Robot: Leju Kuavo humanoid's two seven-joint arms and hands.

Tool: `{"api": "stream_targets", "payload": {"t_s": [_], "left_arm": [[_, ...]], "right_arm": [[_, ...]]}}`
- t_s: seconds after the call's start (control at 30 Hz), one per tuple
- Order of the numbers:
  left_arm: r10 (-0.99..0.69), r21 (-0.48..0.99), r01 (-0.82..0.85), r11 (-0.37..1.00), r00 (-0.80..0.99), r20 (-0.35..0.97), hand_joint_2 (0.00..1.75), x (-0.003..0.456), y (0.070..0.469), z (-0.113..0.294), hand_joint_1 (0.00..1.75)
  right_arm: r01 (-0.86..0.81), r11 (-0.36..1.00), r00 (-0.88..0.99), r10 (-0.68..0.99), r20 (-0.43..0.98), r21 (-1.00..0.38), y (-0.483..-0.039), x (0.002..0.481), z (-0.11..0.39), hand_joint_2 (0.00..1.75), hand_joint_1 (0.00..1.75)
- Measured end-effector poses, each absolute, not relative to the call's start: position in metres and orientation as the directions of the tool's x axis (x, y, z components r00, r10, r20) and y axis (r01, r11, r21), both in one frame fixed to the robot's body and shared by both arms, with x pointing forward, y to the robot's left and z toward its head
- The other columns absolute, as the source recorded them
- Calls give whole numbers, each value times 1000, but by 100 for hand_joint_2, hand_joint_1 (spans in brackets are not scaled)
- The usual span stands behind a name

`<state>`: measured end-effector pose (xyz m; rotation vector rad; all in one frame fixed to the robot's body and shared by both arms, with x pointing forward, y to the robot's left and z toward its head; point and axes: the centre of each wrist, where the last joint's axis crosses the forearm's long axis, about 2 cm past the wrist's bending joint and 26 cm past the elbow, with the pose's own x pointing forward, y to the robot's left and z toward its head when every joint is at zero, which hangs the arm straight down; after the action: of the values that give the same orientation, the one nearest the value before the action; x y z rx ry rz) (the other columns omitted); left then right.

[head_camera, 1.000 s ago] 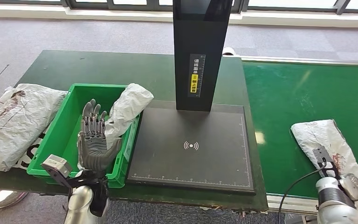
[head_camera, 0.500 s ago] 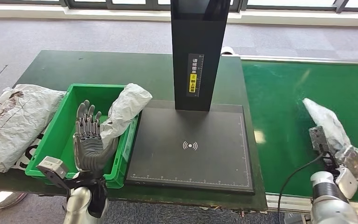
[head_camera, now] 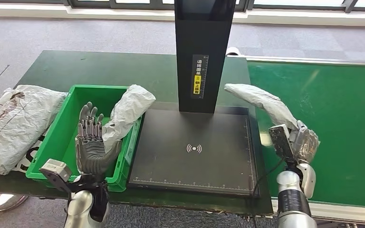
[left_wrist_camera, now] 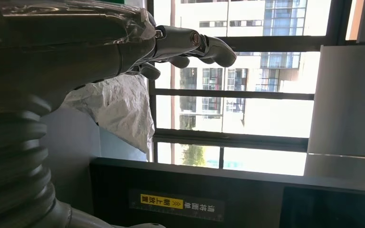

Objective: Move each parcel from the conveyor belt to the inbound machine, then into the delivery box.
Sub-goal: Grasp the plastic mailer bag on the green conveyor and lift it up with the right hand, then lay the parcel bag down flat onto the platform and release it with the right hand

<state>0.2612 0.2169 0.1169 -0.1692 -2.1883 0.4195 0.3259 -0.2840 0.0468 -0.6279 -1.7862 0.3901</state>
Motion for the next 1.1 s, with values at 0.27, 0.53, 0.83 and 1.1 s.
{"api": "stream_targets", "payload": {"t_s": [0.27, 0.53, 0.83, 1.1], "left_arm": [[267, -351, -24, 936, -602, 752, 175, 261, 217, 115, 0], [259, -341, -25, 940, -597, 759, 175, 261, 217, 114, 0], [256, -342, -34, 939, -597, 761, 175, 261, 217, 114, 0], [253, -341, -38, 939, -597, 762, 175, 261, 217, 114, 0]], "right_arm": [[111, 808, -375, 573, 729, -578, -228, 308, 65, 175, 175], [-101, 751, -462, 546, 699, -653, -167, 290, 65, 175, 175], [-284, 722, -479, 464, 745, -631, -125, 277, 55, 175, 175], [-469, 672, -454, 374, 809, -573, -102, 270, 44, 175, 175]]}}
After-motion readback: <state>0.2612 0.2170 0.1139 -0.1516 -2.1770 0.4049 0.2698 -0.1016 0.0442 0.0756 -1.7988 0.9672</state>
